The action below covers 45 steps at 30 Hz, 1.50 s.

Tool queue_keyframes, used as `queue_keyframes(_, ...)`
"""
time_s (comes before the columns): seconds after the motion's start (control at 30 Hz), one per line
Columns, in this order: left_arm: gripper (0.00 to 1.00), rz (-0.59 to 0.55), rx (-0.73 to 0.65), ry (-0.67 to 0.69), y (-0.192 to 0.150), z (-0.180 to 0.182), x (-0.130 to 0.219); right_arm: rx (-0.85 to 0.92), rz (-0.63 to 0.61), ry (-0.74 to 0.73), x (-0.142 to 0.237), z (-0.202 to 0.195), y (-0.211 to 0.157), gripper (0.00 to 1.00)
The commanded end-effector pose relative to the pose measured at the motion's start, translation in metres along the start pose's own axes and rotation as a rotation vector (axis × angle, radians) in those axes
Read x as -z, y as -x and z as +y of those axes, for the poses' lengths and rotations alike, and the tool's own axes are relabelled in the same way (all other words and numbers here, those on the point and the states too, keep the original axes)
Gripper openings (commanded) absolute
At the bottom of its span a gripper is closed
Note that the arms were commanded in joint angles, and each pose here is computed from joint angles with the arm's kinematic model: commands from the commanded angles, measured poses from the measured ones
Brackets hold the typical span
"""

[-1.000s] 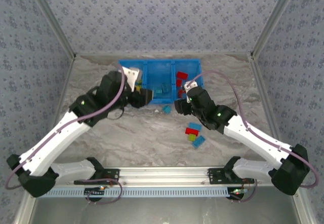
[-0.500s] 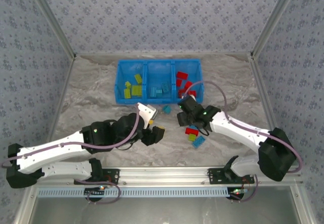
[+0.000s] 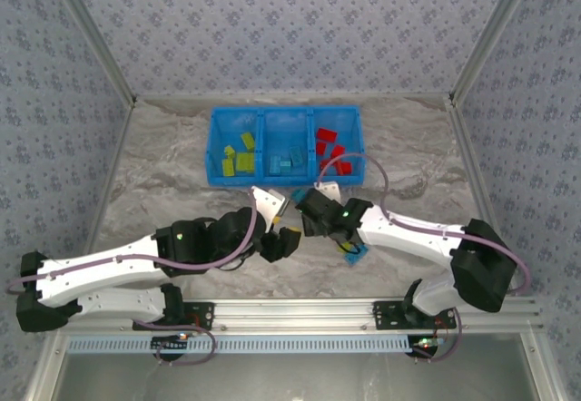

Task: Sort the legos into containers by color

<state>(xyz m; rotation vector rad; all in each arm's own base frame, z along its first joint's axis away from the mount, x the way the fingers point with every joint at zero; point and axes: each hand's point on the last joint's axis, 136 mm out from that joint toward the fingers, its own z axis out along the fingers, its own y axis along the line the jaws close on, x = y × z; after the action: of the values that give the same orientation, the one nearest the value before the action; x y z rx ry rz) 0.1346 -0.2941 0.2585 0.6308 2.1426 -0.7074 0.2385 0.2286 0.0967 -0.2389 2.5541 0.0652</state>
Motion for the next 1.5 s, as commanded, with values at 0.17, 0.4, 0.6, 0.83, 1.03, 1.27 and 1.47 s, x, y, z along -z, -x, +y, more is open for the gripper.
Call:
queue_keyframes(0.17,0.63,-0.052,0.014,0.002,0.007,0.001,0.010,0.239,-0.068,0.082,-0.063,0.030,0.049,0.83)
queue_keyframes(0.4,0.64,-0.169,-0.041,0.122,0.017,0.004,0.030,0.297,-0.039,0.161,-0.100,0.042,0.065,0.73)
queue_keyframes(0.6,0.66,-0.251,-0.016,0.254,0.016,0.015,0.039,0.315,-0.011,0.184,-0.117,0.052,0.061,0.69)
queue_keyframes(0.83,0.66,-0.227,-0.015,0.254,0.011,0.013,0.034,0.308,0.024,0.167,-0.132,0.048,0.058,0.61)
queue_keyframes(1.03,0.66,-0.223,-0.012,0.257,0.009,0.015,0.035,0.316,0.007,0.172,-0.123,0.054,0.058,0.44)
queue_keyframes(1.27,0.66,-0.234,-0.020,0.264,0.016,0.015,0.041,0.289,-0.098,0.156,-0.064,0.060,0.081,0.39)
queue_keyframes(1.47,0.69,-0.275,-0.033,0.292,0.041,0.018,0.052,0.208,-0.158,0.163,-0.032,0.066,0.132,0.39)
